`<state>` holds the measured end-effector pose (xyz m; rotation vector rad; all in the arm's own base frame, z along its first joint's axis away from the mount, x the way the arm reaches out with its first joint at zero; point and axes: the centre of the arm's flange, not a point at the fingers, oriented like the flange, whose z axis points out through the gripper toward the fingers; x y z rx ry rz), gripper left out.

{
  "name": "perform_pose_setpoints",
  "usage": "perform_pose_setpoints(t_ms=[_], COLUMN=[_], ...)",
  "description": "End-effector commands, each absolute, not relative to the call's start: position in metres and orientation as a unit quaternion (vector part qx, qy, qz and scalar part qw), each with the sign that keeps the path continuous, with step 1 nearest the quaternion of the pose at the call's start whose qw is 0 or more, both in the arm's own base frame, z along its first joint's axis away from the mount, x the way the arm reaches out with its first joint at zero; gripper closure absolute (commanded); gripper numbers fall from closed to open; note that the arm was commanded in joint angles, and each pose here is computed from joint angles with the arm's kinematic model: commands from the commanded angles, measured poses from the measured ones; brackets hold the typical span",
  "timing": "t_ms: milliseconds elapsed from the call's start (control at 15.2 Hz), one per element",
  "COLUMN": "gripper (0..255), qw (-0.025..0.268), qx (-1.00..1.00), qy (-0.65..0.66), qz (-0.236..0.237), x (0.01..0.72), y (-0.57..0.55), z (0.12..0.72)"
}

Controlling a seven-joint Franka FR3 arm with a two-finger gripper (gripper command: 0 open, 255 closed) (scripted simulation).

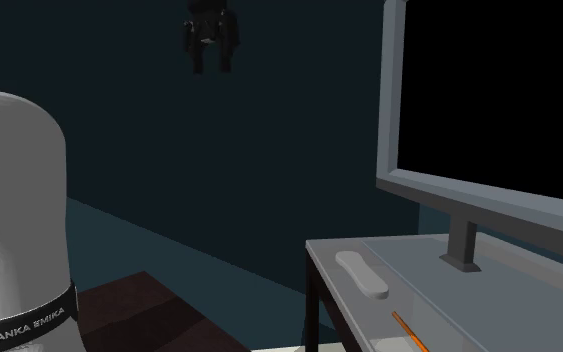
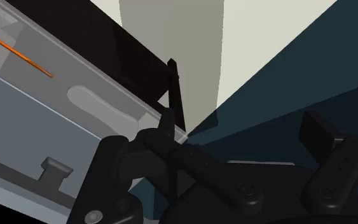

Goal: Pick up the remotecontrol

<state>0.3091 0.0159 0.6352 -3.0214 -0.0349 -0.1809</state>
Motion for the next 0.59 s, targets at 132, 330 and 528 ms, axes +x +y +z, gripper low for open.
perform_pose_setpoints(t_ms=[132,330,528], gripper=[0,0,0], qw=[0.055,0.052,0.049], qx=[-0.996,-0.995,-0.994], qy=[-0.031,-0.059,-0.088], qz=[-0.057,-0.053,-0.049], x=[0.319,0.336,0.353], y=[0.002,-0.017,-0.036], z=[0.615,0.584,0.554])
